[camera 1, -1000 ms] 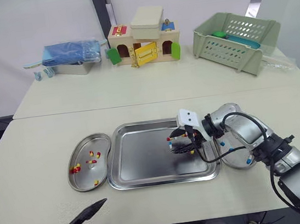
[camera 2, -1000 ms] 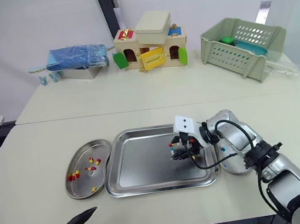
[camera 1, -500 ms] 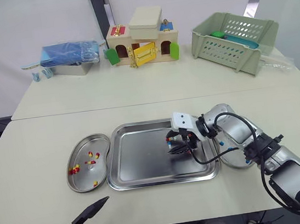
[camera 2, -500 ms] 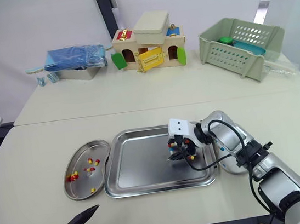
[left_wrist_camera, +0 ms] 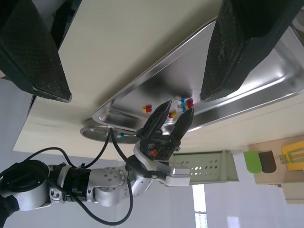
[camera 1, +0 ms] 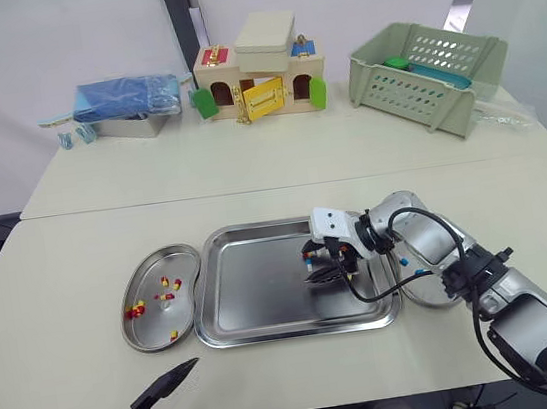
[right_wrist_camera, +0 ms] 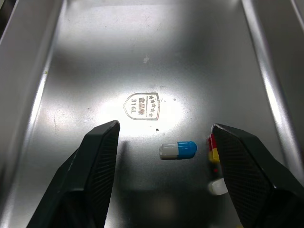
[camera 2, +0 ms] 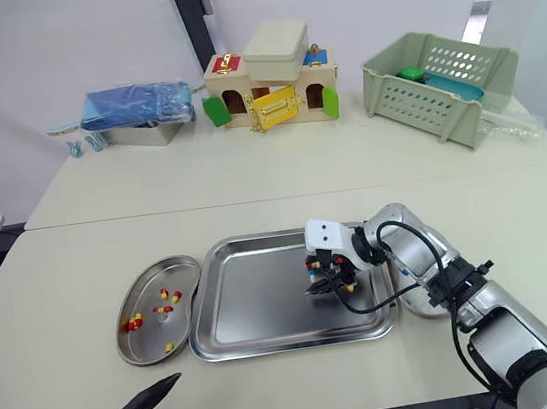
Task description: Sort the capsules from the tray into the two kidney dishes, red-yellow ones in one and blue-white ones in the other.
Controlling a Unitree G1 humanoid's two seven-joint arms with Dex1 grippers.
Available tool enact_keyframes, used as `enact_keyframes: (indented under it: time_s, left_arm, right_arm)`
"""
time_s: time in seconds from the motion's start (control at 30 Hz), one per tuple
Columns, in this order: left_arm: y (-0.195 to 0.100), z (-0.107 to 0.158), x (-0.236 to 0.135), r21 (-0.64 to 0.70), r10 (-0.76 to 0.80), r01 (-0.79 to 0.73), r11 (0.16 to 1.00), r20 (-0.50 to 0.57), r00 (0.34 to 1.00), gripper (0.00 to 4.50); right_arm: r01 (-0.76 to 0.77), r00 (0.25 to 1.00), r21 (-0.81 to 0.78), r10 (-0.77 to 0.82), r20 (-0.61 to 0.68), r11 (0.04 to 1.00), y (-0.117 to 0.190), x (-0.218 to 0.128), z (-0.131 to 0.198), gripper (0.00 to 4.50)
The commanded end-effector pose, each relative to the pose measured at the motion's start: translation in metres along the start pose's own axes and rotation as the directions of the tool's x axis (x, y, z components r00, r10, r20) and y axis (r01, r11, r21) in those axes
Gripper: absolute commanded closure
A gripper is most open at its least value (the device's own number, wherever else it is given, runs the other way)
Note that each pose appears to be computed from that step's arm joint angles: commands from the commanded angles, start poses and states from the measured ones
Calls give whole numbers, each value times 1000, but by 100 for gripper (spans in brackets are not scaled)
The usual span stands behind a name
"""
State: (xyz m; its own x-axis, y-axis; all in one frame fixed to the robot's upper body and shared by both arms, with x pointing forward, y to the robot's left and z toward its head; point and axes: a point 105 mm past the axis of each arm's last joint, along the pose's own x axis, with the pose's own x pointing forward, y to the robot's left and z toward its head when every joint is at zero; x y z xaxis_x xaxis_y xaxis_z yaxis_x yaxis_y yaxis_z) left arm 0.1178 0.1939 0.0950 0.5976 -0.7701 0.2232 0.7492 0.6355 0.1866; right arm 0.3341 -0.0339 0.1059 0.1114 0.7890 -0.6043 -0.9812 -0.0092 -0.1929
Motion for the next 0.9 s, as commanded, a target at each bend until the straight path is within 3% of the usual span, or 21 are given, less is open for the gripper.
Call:
enact_keyframes:
  time_s: [0.03, 0.1, 0.77, 0.9]
  left_arm:
    - [-3, 5, 1, 16, -13, 13, 1000, 1, 1000, 0]
    - [-2, 5, 1, 16, -13, 13, 1000, 1, 1000, 0]
    - [-3, 4, 3, 13, -16, 16, 1000, -5, 1000, 0]
    - [-3, 4, 2, 13, -17, 18, 1000, -6, 1000, 0]
  right_arm:
    - [6, 1000, -26, -6, 11, 1000, -2, -2, 4, 184]
    - [7, 1000, -24, -7, 12, 1000, -2, -1, 3, 234]
    - [8, 999, -19, -9, -39, 1000, -3, 5, -10, 234]
    - [2, 999, -18, -2, -41, 1000, -2, 5, -10, 315]
